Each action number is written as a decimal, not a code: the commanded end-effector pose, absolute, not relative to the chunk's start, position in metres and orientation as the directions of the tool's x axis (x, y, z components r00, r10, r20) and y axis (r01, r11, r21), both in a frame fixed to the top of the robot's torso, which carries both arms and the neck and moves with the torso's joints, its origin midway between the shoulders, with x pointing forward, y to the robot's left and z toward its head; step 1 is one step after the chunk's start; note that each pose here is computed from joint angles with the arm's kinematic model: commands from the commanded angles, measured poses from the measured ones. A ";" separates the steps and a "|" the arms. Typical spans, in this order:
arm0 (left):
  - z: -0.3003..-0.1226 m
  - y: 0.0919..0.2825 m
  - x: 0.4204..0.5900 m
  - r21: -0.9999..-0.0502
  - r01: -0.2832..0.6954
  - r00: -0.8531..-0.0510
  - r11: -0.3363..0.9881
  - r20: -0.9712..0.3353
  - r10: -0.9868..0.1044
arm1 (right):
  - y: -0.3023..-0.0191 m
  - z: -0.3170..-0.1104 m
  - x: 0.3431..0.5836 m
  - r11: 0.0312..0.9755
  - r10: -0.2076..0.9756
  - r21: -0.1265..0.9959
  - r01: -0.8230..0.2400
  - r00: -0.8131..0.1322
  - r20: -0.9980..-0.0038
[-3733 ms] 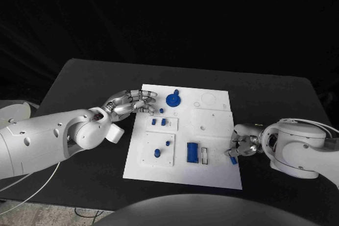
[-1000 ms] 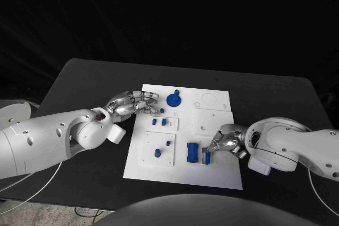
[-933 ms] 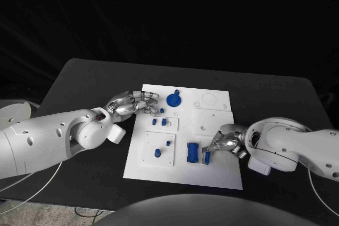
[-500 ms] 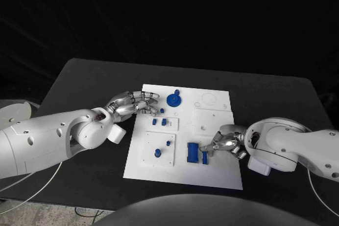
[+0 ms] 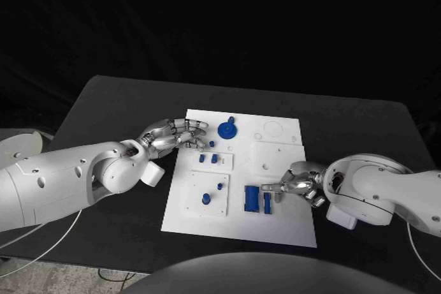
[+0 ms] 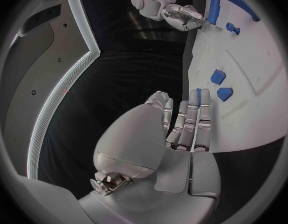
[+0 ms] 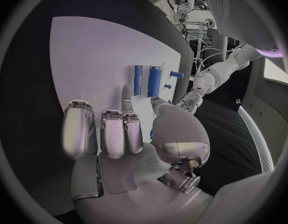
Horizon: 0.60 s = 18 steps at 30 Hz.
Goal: Assemble the parts on the task board
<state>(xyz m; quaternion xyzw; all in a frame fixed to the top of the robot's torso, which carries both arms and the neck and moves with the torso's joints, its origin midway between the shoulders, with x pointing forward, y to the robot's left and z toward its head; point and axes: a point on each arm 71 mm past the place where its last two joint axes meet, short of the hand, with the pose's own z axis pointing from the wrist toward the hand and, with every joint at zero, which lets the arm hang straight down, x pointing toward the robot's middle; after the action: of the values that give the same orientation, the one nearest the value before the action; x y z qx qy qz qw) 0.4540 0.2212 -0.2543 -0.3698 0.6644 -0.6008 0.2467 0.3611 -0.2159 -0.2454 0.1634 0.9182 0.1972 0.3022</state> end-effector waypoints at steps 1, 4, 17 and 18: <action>-0.252 0.219 0.452 -0.983 -0.185 -0.613 -0.016 0.128 -0.780 | -0.218 -0.234 0.365 0.828 0.475 0.532 0.179 -0.728 -0.495; -0.250 0.221 0.449 -0.984 -0.177 -0.609 -0.023 0.128 -0.783 | -0.223 -0.222 0.370 0.788 0.531 0.582 0.200 -0.699 -0.479; -0.221 0.236 0.451 -0.999 0.039 -0.489 -0.001 -0.019 -0.872 | -0.240 -0.167 0.409 0.174 0.933 0.969 0.172 -0.343 -0.107; -0.219 0.237 0.451 -0.997 0.073 -0.485 0.008 -0.042 -0.874 | -0.240 -0.167 0.412 0.131 0.941 0.978 0.163 -0.332 -0.071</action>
<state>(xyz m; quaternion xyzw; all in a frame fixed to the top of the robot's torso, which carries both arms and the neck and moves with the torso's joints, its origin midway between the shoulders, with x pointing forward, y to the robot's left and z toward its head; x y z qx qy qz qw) 0.4491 0.2356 -0.2281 -0.3652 0.6260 -0.6100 0.3205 0.4054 -0.2364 -0.1775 0.3528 0.7459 0.4168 0.3814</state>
